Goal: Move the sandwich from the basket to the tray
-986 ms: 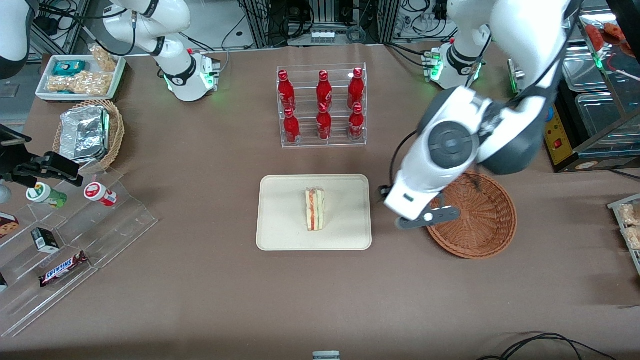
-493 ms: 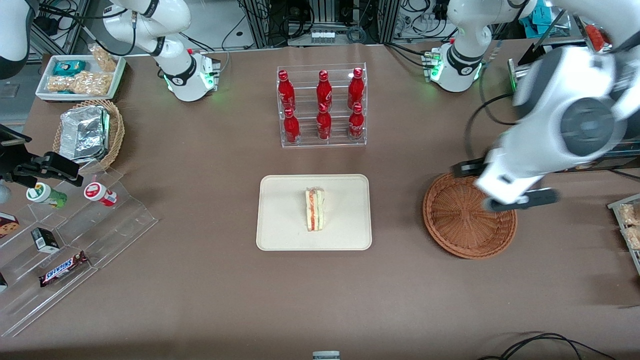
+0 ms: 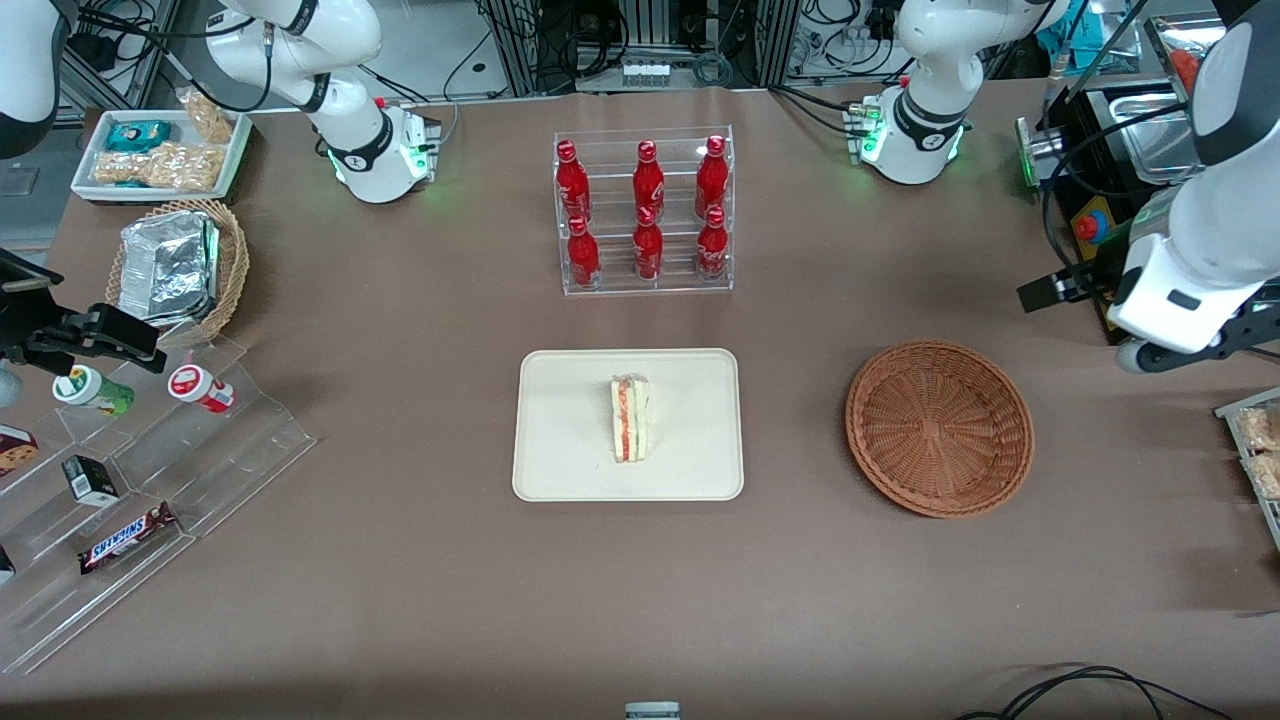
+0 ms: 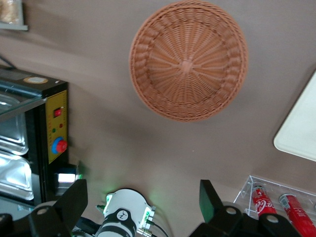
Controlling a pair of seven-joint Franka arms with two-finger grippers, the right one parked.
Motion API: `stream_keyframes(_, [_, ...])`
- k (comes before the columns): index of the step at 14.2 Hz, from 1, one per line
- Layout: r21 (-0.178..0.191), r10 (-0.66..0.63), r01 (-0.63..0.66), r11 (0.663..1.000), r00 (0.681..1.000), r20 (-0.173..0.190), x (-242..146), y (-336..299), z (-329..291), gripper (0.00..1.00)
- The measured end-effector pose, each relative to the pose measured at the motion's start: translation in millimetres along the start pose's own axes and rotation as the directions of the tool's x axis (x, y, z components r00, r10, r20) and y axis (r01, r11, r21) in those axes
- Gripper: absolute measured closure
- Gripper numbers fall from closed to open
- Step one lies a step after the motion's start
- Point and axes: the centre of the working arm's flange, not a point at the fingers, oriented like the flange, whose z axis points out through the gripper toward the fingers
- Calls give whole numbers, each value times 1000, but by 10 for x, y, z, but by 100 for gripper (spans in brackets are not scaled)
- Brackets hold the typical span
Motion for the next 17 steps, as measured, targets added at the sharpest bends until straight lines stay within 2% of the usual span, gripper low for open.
stream_keyframes(3, [13,-3,3,1000,1000,-8,-91,-325,-53,0])
stream_keyframes(7, [39,29,-28,999,999,-36,-444,-249,-102,0])
stream_keyframes(11, [-2,58,-59,998,997,-48,-534,-288,-175,0])
stream_keyframes(14, [-53,62,-64,997,997,-43,-506,-345,-188,0])
stream_keyframes(17, [-60,65,-68,996,996,-54,-491,-346,-199,0])
